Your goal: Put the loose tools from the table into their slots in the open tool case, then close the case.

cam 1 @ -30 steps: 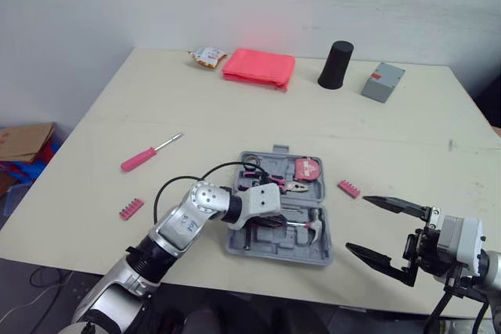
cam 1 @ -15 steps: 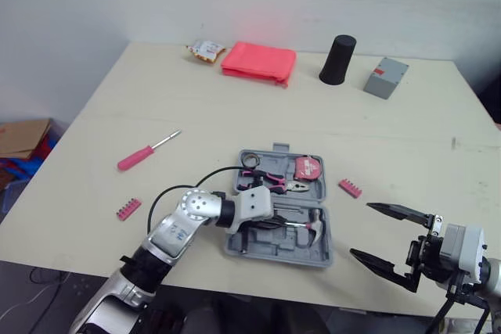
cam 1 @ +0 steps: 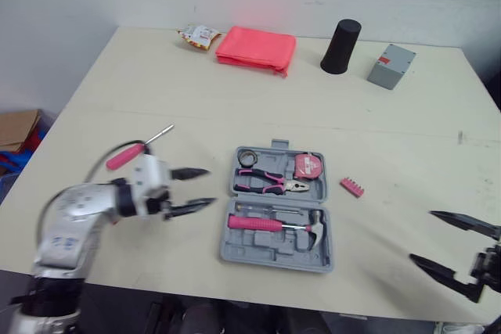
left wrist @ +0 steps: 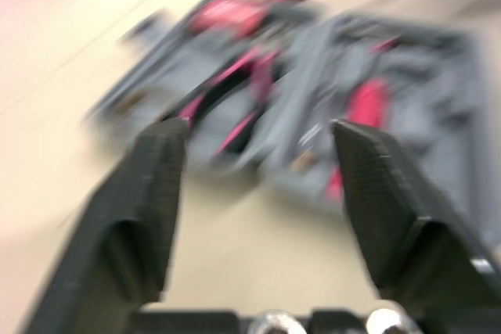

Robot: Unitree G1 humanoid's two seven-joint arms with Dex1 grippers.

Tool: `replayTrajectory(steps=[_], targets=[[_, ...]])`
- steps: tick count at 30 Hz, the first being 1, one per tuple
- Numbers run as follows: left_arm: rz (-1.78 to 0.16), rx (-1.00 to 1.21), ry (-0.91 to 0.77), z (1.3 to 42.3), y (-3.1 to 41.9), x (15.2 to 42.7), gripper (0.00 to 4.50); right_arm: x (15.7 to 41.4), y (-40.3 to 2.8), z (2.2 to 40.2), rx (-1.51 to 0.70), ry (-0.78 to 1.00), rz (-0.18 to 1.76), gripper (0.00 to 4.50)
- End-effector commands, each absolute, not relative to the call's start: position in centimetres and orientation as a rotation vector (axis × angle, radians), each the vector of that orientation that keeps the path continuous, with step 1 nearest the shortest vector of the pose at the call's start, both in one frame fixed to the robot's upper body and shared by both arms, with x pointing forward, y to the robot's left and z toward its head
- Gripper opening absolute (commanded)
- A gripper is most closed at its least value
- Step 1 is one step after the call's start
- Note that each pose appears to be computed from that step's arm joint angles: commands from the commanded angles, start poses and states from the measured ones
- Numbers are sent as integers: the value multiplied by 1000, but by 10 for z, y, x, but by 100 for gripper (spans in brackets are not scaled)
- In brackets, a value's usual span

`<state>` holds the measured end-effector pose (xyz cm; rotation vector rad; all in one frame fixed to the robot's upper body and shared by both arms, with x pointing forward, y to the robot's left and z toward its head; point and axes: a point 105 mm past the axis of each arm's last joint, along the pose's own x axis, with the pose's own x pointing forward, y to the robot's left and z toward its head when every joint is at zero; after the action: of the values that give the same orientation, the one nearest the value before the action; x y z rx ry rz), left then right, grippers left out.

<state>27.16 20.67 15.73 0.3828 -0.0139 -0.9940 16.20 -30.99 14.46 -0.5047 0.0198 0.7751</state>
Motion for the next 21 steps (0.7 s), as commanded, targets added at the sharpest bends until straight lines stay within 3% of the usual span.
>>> replayTrajectory(steps=[1,7,11,15,21], targets=[[-743,420,55,157,290,255,444,150,-346,160,-598,25,675,450],[-237,394,155,157,423,210,444,134,-398,152,-628,102,504,450],[-70,452,298,151,476,166,444,132,-414,154,-654,76,405,450],[-12,450,229,171,489,163,444,138,-410,148,-648,64,425,450],[-258,387,163,161,439,191,444,179,-346,146,-580,-106,637,450]])
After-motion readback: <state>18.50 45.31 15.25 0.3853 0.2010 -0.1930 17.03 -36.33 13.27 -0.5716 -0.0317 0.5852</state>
